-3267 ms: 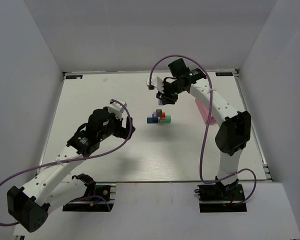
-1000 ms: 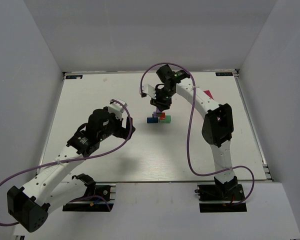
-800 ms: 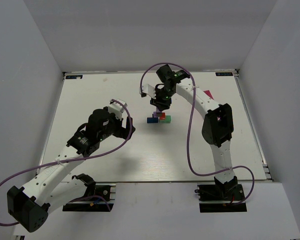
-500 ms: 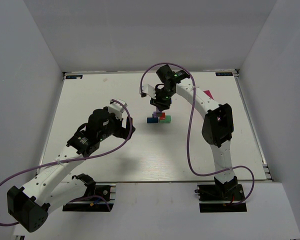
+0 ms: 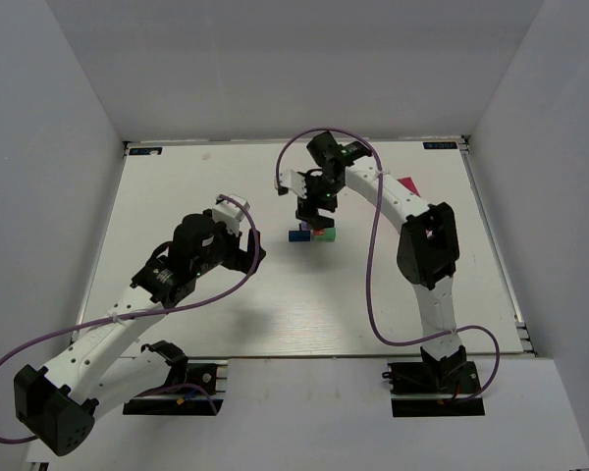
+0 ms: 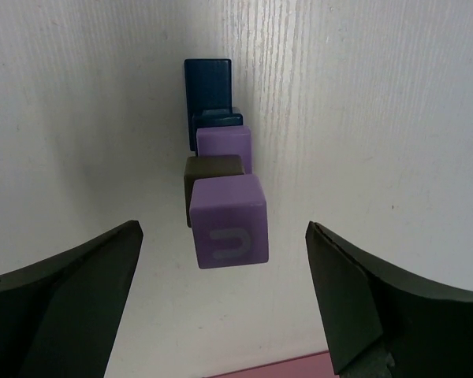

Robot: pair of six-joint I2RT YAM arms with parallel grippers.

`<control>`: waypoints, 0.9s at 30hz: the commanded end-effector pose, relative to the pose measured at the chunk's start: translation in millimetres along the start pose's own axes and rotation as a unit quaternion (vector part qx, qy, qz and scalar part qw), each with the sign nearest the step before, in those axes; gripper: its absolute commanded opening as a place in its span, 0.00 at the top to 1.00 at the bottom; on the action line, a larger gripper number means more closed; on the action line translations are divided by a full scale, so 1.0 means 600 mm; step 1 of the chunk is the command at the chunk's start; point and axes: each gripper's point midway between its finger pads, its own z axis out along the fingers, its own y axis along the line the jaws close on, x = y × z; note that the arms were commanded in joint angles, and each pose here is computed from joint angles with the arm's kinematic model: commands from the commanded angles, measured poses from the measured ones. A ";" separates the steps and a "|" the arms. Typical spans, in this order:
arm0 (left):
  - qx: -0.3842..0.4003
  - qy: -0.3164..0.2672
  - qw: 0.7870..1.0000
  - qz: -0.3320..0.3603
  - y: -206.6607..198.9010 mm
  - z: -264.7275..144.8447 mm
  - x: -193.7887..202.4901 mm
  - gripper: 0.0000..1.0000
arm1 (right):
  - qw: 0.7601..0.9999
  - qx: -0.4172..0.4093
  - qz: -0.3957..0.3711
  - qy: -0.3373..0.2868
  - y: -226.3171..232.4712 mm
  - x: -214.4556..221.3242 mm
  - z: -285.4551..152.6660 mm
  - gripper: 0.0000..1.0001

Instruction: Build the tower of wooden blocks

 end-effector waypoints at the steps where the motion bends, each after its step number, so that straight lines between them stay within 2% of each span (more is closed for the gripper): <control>1: 0.006 -0.016 1.000 0.003 -0.003 -0.008 -0.012 0.00 | 1.000 0.016 -0.010 -0.016 0.002 -0.020 -0.030 0.10; 15: 0.002 -0.016 1.000 0.003 0.000 -0.008 -0.012 0.00 | 0.997 0.073 0.007 -0.030 -0.015 -0.025 -0.066 0.10; 19: -0.003 -0.012 1.000 0.003 0.003 -0.006 -0.006 0.00 | 0.992 0.114 0.012 -0.048 -0.004 -0.030 -0.129 0.10; 20: -0.003 -0.012 1.000 0.003 0.003 -0.006 -0.006 0.00 | 0.993 0.111 0.022 -0.043 0.007 -0.015 -0.117 0.10; 22: -0.008 -0.013 1.000 0.003 0.006 -0.006 -0.006 0.00 | 0.990 0.130 0.034 -0.044 0.019 -0.003 -0.139 0.10; 23: -0.008 -0.013 1.000 0.003 0.006 -0.006 -0.006 0.00 | 0.985 0.157 0.031 -0.062 0.025 -0.011 -0.167 0.10; 25: -0.008 -0.013 1.000 0.007 0.007 -0.006 -0.006 0.00 | 0.980 0.183 0.056 -0.058 0.028 0.011 -0.171 0.10; 26: -0.008 -0.017 1.000 0.008 0.006 -0.010 -0.009 0.00 | 0.968 0.226 0.058 -0.088 0.029 -0.006 -0.220 0.10; 27: -0.007 -0.022 1.000 0.014 0.007 -0.013 -0.013 0.00 | 0.968 0.223 0.085 -0.081 0.045 0.025 -0.189 0.10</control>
